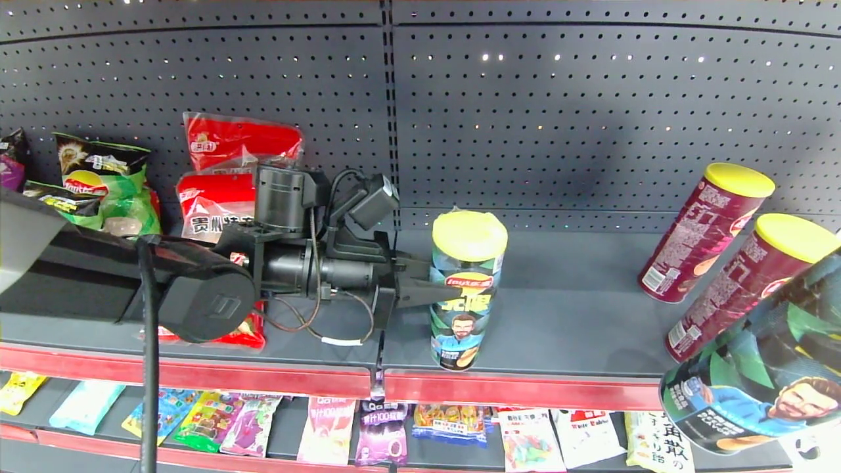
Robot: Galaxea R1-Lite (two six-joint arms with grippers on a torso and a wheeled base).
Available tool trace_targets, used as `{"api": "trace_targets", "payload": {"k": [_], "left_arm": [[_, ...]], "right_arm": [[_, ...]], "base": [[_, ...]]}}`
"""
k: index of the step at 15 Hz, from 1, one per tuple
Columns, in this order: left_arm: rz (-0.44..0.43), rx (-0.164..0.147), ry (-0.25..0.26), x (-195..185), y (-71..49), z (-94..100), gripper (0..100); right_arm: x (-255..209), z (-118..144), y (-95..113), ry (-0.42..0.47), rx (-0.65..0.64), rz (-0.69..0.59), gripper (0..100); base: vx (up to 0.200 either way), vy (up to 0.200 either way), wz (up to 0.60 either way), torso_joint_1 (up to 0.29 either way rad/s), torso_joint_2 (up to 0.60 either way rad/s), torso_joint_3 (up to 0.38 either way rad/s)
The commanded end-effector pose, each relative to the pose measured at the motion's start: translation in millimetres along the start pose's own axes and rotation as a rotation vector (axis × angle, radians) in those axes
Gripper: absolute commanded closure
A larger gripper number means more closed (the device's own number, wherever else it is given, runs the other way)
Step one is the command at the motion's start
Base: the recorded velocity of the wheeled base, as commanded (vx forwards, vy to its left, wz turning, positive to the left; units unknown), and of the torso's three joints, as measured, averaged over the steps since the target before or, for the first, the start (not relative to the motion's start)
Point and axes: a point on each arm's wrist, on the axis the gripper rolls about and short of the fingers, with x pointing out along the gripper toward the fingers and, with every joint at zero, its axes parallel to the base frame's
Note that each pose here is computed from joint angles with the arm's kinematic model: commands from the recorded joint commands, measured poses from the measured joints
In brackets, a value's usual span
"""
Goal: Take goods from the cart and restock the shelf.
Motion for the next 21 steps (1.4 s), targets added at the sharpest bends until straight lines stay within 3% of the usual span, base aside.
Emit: {"api": "trace_targets", "payload": {"k": [1, 4, 7, 11, 15, 18, 21], "left_arm": [[0.005, 0.0, 0.0, 0.8, 1.2, 0.1, 0], [0.018, 0.008, -0.001, -1.7, 0.4, 1.6, 0], [0.106, 0.0, 0.015, -17.0, -5.1, 1.9, 0], [0.193, -0.021, 0.019, -58.5, -27.2, 0.1, 0], [0.281, -0.048, 0.026, -96.9, -53.3, -9.2, 0], [0.374, -0.048, 0.033, -111.5, -60.2, -9.9, 0], [0.391, -0.044, 0.032, -112.7, -61.3, -8.3, 0]], "right_arm": [[0.3, -0.1, -0.2, 0.001, 0.0, -0.001, 100], [5.1, -0.5, -2.4, 0.016, 0.006, 0.002, 100], [26.0, 9.7, -13.9, 0.048, 0.014, 0.005, 100], [77.2, 24.8, -39.0, 0.078, -0.027, 0.017, 100], [126.5, 24.6, -47.0, 0.09, -0.055, 0.021, 100], [158.6, 23.3, -47.2, 0.118, -0.059, 0.034, 100], [193.3, 16.7, -58.2, 0.076, -0.072, 0.0, 100]], "base": [[0.0, 0.0, 0.0, 0.0, 0.0, 0.0], [0.0, 0.0, 0.0, 0.0, 0.0, 0.0], [0.0, 0.0, 0.0, 0.0, 0.0, 0.0], [0.0, 0.0, 0.0, 0.0, 0.0, 0.0], [0.0, 0.0, 0.0, 0.0, 0.0, 0.0], [0.0, 0.0, 0.0, 0.0, 0.0, 0.0], [0.0, 0.0, 0.0, 0.0, 0.0, 0.0]]}}
